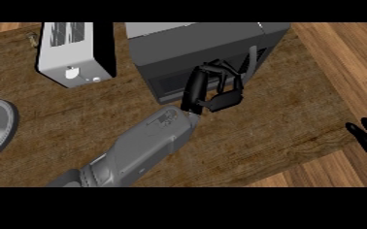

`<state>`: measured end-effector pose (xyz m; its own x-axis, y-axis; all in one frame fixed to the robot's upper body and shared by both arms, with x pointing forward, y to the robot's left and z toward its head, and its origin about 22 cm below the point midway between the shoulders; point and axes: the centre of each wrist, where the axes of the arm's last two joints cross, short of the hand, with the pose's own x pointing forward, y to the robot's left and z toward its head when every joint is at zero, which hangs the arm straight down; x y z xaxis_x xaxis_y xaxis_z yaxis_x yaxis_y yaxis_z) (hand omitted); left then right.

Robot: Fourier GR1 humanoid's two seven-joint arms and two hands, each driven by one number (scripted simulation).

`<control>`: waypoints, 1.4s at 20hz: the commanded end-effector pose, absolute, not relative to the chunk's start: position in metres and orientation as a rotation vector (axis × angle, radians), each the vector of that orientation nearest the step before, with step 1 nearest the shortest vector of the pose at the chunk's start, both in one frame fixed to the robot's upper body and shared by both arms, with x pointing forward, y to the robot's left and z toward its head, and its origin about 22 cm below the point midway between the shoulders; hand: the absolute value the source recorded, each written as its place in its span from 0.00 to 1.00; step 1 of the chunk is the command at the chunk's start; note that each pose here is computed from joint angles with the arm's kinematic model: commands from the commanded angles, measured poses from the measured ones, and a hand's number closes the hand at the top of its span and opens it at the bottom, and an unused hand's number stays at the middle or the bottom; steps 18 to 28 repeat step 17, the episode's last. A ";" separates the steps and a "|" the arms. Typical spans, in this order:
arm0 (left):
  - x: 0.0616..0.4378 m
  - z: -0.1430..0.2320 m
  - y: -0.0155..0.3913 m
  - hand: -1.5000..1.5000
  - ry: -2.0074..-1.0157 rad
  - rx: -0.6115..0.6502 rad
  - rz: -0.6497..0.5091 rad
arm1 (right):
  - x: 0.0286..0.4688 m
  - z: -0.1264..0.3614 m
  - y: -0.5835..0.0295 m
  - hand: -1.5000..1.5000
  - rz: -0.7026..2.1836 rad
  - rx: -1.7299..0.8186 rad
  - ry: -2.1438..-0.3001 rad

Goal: Pick up the milk, place it into the microwave and close the microwave

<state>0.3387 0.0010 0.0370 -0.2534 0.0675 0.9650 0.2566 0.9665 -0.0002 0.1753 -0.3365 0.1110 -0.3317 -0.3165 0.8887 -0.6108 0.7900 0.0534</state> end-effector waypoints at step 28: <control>0.362 0.036 0.015 1.00 -1.844 -0.120 -0.063 | 0.176 0.128 -0.333 0.00 0.440 0.764 -1.925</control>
